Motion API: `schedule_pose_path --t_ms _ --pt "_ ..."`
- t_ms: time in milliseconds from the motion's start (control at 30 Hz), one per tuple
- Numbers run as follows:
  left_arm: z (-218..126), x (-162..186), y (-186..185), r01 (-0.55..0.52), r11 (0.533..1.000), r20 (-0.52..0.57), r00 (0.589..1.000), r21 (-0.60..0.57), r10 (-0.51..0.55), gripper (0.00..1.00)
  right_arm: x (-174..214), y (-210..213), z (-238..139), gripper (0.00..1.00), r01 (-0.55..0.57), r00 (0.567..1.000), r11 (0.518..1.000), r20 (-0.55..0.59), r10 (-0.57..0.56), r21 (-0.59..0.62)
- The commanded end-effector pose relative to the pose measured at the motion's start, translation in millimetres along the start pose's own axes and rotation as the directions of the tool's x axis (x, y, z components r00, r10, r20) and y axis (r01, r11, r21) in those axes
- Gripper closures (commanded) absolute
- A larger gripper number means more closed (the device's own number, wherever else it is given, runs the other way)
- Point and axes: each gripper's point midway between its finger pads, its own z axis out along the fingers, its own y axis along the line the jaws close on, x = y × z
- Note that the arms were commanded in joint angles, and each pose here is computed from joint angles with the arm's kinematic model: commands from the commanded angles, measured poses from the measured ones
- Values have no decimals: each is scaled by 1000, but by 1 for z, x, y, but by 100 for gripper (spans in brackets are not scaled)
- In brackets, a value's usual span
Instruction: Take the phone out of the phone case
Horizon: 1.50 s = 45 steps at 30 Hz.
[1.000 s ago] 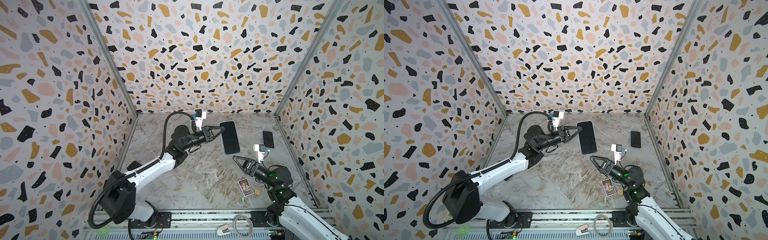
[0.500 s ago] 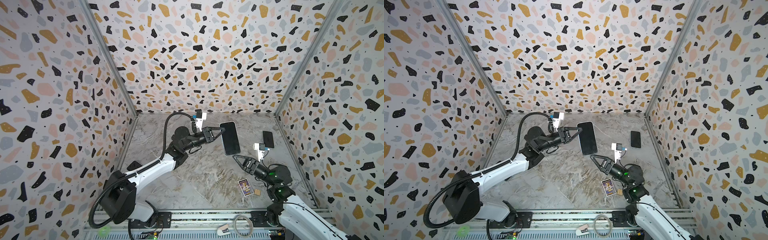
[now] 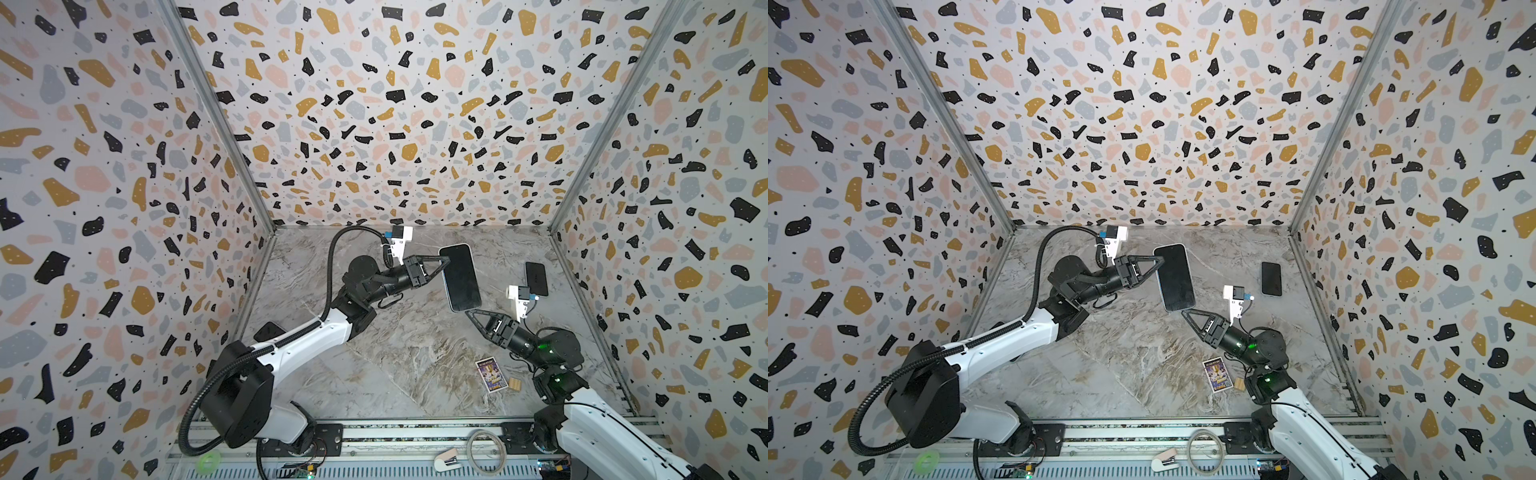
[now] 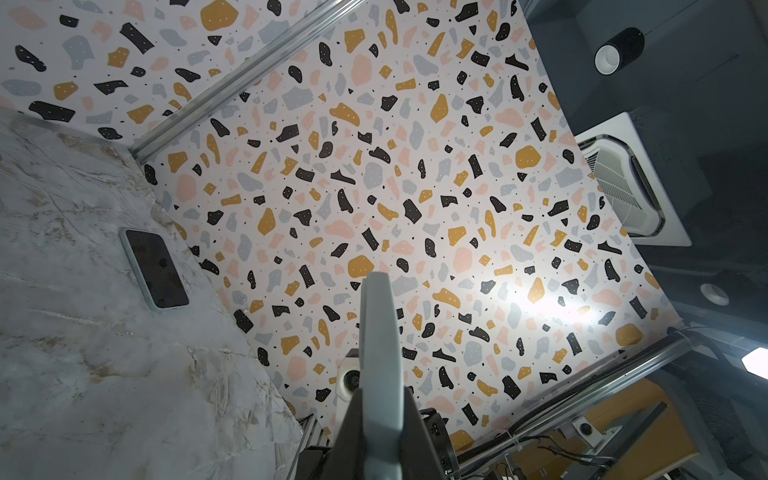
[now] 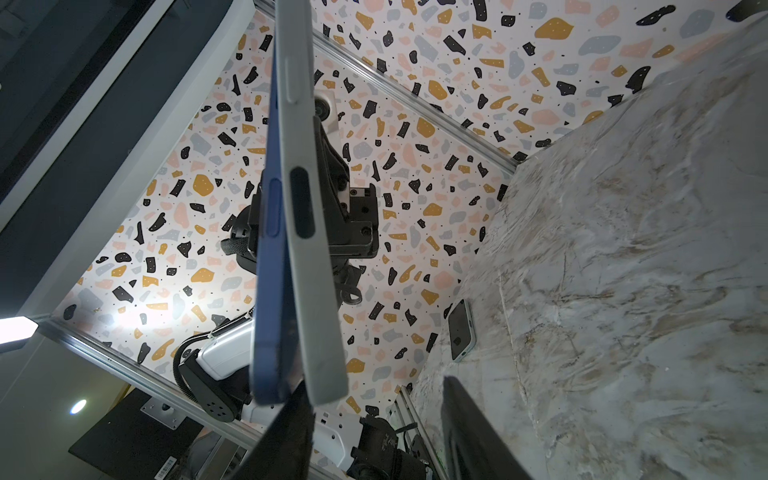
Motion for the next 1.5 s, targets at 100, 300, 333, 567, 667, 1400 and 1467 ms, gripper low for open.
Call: schedule_pose_path --t_ms 100,300,333,567,667,1400,1467 --pt "-5 5 -37 -67 991 -5 998 120 68 100 -11 16 -1 50 19 999 998 37 -17 -68" --pt "-5 7 -35 -60 991 -5 998 119 61 100 -9 12 -1 58 -9 999 997 33 11 -72" --pt "-5 7 -33 -59 992 -7 998 115 60 100 -8 12 -2 60 -12 999 997 31 15 -80" --pt "-2 10 -16 -34 996 -5 999 87 34 100 -1 12 -7 76 -46 999 994 23 49 -103" --pt "-1 10 -12 -27 996 -4 1000 86 27 100 1 9 -10 82 -56 998 994 24 58 -96" --pt "-1 31 31 67 997 -15 998 26 -67 100 5 3 -17 100 -78 996 994 40 82 -82" --pt "0 34 36 78 997 -18 997 18 -78 100 5 2 -17 100 -84 995 993 41 87 -78"
